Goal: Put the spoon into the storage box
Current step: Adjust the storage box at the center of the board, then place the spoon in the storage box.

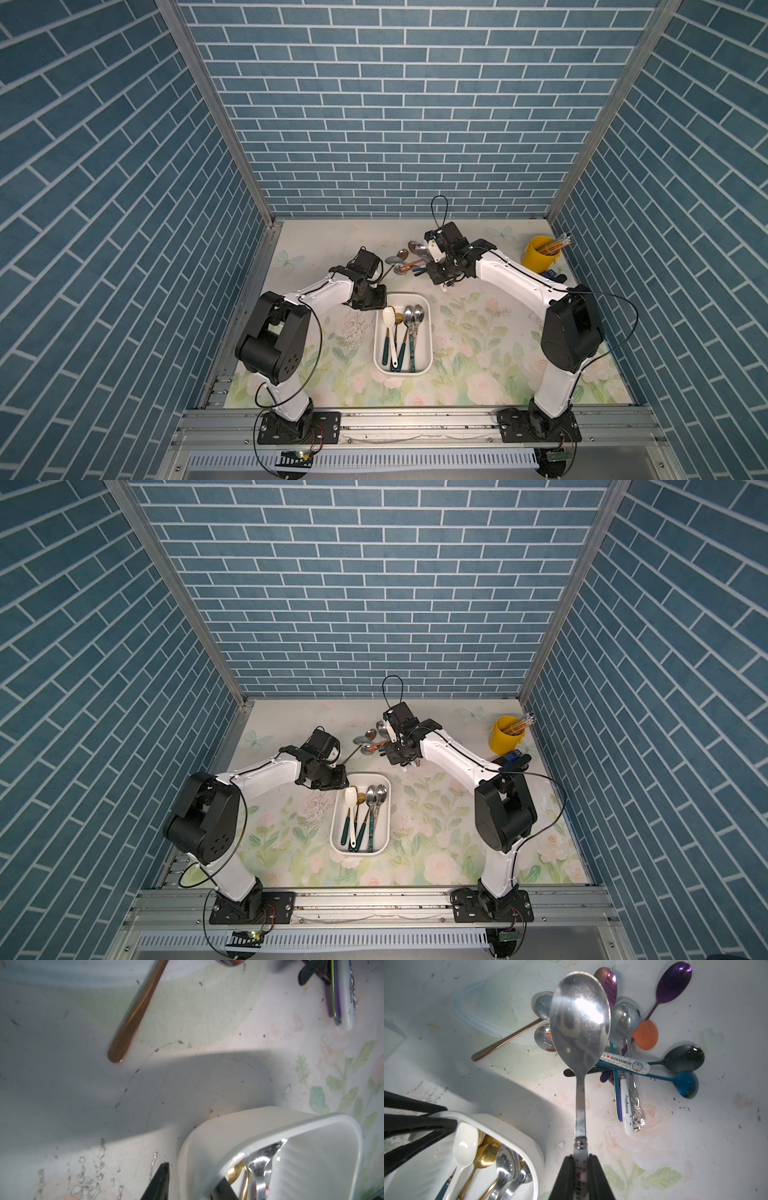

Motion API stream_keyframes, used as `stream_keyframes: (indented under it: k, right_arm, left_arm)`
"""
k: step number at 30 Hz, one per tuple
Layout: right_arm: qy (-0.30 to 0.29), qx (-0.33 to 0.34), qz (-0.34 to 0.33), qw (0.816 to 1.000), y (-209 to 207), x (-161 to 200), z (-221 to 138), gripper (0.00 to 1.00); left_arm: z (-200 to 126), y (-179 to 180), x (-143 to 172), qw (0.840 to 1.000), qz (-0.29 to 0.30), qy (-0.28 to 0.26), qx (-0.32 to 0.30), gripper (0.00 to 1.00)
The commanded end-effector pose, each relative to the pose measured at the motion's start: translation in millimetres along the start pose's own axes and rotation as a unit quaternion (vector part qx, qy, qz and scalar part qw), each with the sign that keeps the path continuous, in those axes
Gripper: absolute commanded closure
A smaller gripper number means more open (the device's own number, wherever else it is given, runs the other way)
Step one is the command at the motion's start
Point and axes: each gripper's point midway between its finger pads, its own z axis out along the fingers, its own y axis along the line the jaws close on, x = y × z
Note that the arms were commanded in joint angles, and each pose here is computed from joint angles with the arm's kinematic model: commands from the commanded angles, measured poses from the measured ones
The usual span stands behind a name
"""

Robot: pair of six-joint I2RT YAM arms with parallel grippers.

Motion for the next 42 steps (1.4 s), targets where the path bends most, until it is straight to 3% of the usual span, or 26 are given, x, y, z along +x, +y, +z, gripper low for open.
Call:
stream_keyframes:
  k: [1,10,17,32,42]
  right_arm:
    - [0.016,-0.014,0.032,0.999,15,16,-11,0.94]
    - [0.032,-0.042,0.034,0.998,55,33,-14,0.94]
    - [0.045,-0.062,0.050,0.996,78,48,-8,0.94]
    - [0.129,-0.051,0.049,0.989,93,103,32,0.94]
    - [0.164,-0.034,0.052,0.985,92,114,51,0.91]
  left_arm:
    - [3,10,-11,0.997,-0.062,-0.035,-0.019,0.68]
    - [-7,20,-23,0.986,-0.137,-0.084,-0.035,0.73]
    - [-9,13,-30,0.976,-0.190,-0.107,0.000,0.75]
    - [-6,8,-13,0.979,-0.186,-0.080,0.021,0.65]
    - [-3,10,-4,0.985,-0.164,-0.059,0.012,0.64]
